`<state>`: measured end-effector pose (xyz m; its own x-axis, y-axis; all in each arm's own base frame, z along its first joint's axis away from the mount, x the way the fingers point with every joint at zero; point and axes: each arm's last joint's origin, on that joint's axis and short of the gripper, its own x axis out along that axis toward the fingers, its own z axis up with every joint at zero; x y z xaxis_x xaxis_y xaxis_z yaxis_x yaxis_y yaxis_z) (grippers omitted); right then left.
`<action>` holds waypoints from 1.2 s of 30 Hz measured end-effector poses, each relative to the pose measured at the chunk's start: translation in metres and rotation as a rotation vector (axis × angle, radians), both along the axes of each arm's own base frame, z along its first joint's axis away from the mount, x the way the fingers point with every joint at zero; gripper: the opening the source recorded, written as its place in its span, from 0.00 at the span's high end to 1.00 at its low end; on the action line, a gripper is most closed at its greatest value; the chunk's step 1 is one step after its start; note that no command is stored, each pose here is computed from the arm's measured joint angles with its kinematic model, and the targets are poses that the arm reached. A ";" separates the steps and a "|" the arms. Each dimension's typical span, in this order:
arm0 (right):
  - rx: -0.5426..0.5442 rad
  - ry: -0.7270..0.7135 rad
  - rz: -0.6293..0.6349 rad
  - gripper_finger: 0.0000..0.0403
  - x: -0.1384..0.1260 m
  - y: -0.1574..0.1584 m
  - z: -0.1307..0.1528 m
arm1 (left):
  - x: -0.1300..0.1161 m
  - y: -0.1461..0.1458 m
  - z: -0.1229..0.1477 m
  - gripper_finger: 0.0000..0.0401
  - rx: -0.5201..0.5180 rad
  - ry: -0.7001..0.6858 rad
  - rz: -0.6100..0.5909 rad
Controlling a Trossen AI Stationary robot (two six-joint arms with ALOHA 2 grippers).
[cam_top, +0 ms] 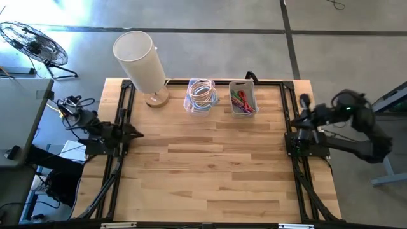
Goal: Pick & Place USB Port
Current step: Return to Home Position
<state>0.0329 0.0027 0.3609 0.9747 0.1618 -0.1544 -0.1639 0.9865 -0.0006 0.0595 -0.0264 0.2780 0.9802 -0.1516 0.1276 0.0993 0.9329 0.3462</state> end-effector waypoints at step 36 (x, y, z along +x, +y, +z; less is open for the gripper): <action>0.320 -0.162 0.135 1.00 0.070 -0.026 -0.181 | 0.029 -0.021 -0.094 1.00 -0.144 0.001 -0.053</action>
<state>0.1024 -0.0233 0.1800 0.9488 0.3058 0.0788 -0.3157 0.9104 0.2675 0.0881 -0.0477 0.1845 0.9714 -0.1831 0.1511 0.1496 0.9663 0.2095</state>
